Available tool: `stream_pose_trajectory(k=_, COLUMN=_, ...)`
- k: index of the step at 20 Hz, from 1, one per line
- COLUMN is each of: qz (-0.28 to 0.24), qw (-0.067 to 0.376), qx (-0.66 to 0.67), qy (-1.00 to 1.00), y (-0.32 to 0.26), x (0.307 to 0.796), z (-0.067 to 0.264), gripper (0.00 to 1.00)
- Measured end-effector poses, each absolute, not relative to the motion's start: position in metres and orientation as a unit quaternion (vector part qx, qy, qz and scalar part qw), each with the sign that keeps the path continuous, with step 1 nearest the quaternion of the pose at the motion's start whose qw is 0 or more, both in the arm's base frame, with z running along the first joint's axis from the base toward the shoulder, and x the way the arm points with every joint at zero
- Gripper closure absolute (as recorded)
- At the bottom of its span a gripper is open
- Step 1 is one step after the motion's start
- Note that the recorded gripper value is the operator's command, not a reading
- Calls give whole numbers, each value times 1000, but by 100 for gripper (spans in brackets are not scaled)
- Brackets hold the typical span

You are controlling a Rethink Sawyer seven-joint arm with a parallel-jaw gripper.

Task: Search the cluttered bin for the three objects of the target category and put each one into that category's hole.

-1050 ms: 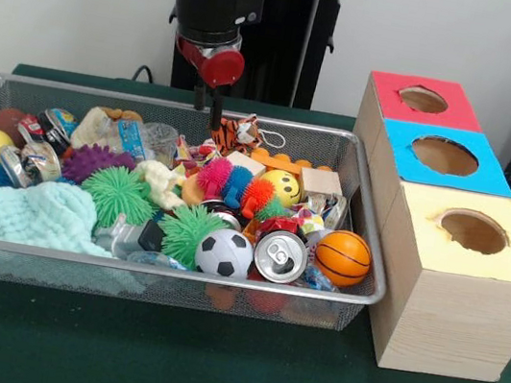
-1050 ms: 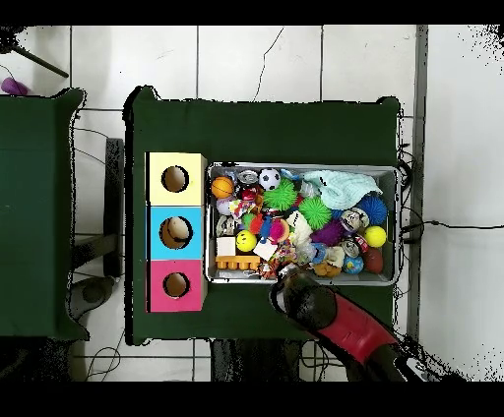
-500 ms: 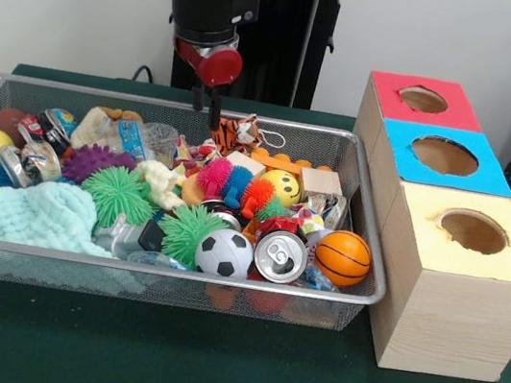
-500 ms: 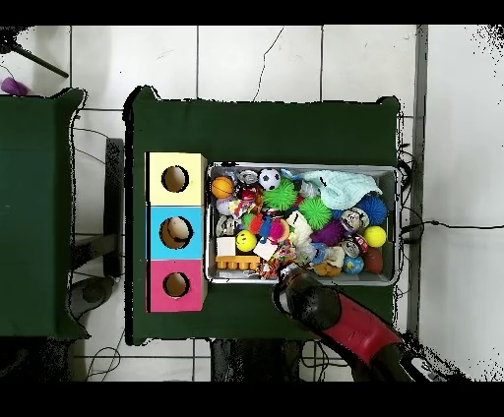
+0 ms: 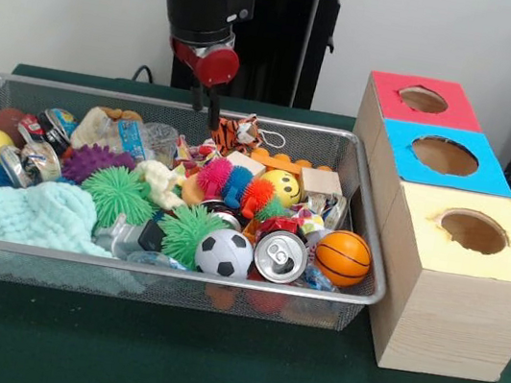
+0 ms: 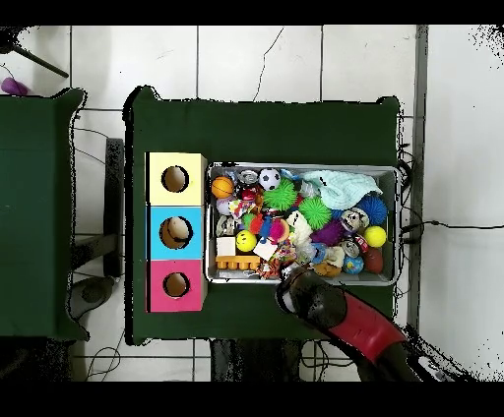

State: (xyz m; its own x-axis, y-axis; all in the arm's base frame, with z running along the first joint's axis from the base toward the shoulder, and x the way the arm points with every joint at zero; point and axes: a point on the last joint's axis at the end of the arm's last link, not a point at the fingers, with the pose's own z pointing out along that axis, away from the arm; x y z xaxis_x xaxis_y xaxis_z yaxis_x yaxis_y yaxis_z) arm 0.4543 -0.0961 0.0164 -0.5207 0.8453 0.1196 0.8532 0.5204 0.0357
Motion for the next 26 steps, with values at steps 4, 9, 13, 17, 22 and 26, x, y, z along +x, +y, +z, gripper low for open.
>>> stream_pose_trajectory(k=4, qz=-44, qw=48, qx=-484, qy=-872, y=-99, x=457, z=17, gripper=0)
stream_pose_trajectory(k=9, qz=-41, qw=38, qx=-477, qy=-877, y=-101, x=465, z=19, gripper=0)
stream_pose_trajectory(k=13, qz=-40, qw=31, qx=-472, qy=-880, y=-102, x=471, z=21, gripper=0)
stream_pose_trajectory(k=17, qz=-38, qw=25, qx=-467, qy=-883, y=-106, x=476, z=19, gripper=0)
stream_pose_trajectory(k=22, qz=-38, qw=25, qx=-465, qy=-884, y=-112, x=475, z=13, gripper=0)
stream_pose_trajectory(k=26, qz=-37, qw=20, qx=-464, qy=-885, y=-123, x=476, z=8, gripper=0)
